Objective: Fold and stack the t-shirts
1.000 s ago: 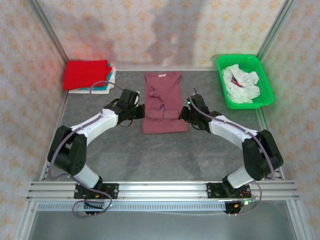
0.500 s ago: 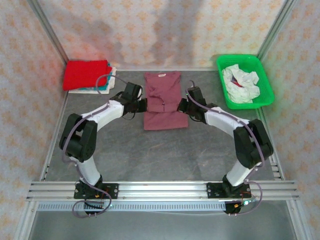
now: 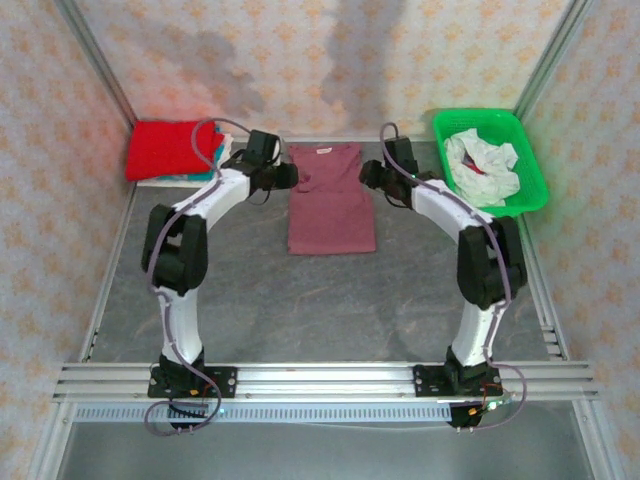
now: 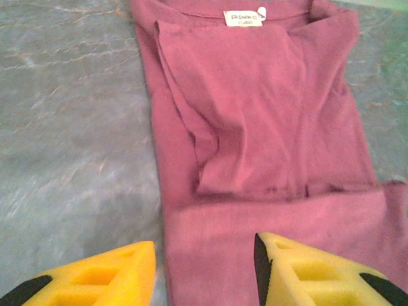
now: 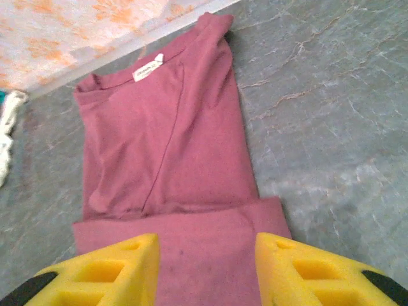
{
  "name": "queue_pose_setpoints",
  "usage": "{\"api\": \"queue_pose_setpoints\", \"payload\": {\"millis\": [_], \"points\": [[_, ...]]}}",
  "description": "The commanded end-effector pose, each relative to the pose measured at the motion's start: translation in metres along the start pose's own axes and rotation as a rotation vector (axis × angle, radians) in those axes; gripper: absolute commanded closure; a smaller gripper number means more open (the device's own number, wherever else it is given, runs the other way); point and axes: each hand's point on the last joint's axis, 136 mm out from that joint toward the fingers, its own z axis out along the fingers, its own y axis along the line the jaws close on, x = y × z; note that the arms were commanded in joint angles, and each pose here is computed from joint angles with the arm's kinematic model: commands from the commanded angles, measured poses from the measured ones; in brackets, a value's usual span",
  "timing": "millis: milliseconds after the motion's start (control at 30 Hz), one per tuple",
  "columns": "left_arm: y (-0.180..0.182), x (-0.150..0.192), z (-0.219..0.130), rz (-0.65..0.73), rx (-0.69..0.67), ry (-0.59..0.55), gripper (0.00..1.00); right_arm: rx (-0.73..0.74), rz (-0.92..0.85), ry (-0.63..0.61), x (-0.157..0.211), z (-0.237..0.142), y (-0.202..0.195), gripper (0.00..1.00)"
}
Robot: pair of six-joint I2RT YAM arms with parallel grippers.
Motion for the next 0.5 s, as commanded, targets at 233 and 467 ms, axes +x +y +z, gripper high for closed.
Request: {"api": "queue_pose_setpoints", "payload": {"millis": [233, 467], "points": [[-0.039, 0.096, -0.023, 0.029, 0.128, 0.055, 0.72, -0.163, -0.017, 0.194, 0.117, -0.022, 0.018, 0.77], [-0.031, 0.146, 0.017, -0.039, 0.144, 0.146, 0.81, -0.122, 0.022, 0.282, 0.150, 0.011, 0.002, 0.82]]}}
